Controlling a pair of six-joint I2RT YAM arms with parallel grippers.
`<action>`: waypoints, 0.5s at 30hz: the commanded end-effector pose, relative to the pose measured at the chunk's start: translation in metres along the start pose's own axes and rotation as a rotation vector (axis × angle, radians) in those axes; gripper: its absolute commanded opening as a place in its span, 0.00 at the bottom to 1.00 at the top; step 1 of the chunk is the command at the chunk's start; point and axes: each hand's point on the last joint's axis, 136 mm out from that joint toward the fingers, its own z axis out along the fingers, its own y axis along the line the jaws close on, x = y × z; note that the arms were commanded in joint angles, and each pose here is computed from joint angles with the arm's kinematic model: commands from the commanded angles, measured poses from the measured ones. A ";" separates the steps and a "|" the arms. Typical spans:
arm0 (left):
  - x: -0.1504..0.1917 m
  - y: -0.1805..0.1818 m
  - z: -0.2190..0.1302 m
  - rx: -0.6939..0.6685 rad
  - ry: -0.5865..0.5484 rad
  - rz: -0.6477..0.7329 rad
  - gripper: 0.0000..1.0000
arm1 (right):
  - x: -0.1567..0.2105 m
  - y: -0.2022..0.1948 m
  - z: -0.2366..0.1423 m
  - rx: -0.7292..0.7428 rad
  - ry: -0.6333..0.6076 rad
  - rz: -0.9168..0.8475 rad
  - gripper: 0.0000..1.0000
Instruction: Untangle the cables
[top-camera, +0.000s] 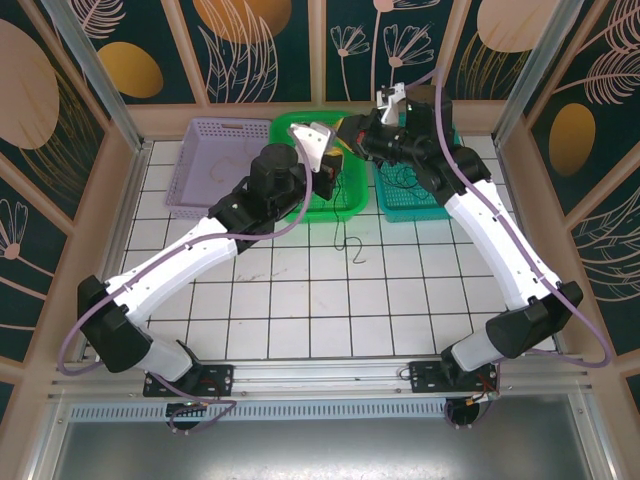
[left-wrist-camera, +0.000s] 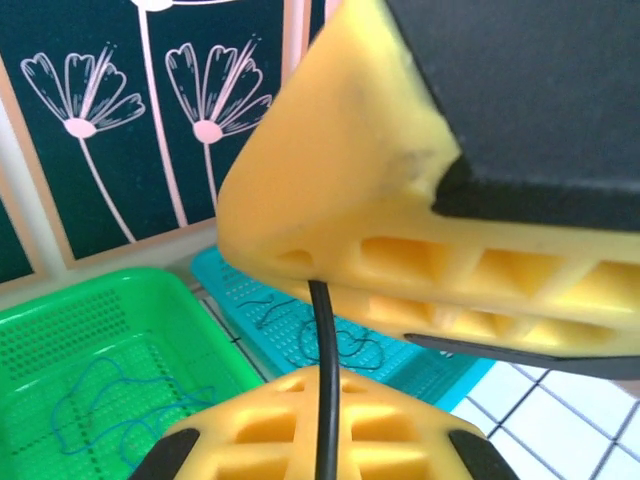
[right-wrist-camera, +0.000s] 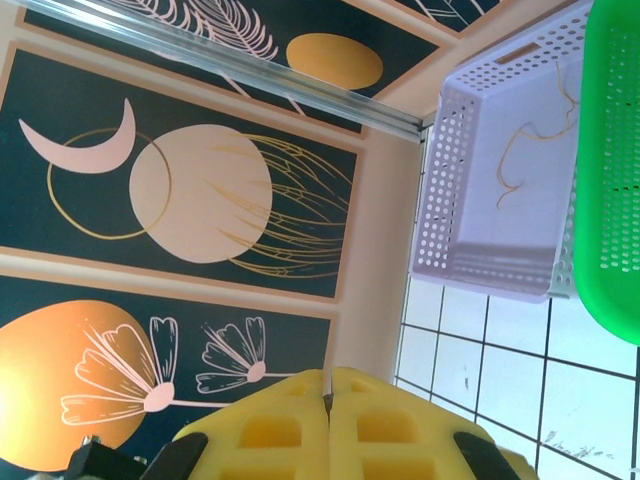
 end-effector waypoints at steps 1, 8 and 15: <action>-0.028 -0.002 -0.015 0.072 -0.041 -0.116 0.00 | -0.020 0.015 -0.018 -0.033 -0.073 -0.061 0.00; -0.061 -0.009 -0.024 0.181 -0.021 -0.225 0.00 | -0.038 -0.017 -0.046 0.078 -0.145 -0.130 0.47; -0.090 0.002 -0.030 0.173 -0.037 -0.294 0.00 | -0.006 -0.091 -0.082 0.161 -0.214 -0.049 0.54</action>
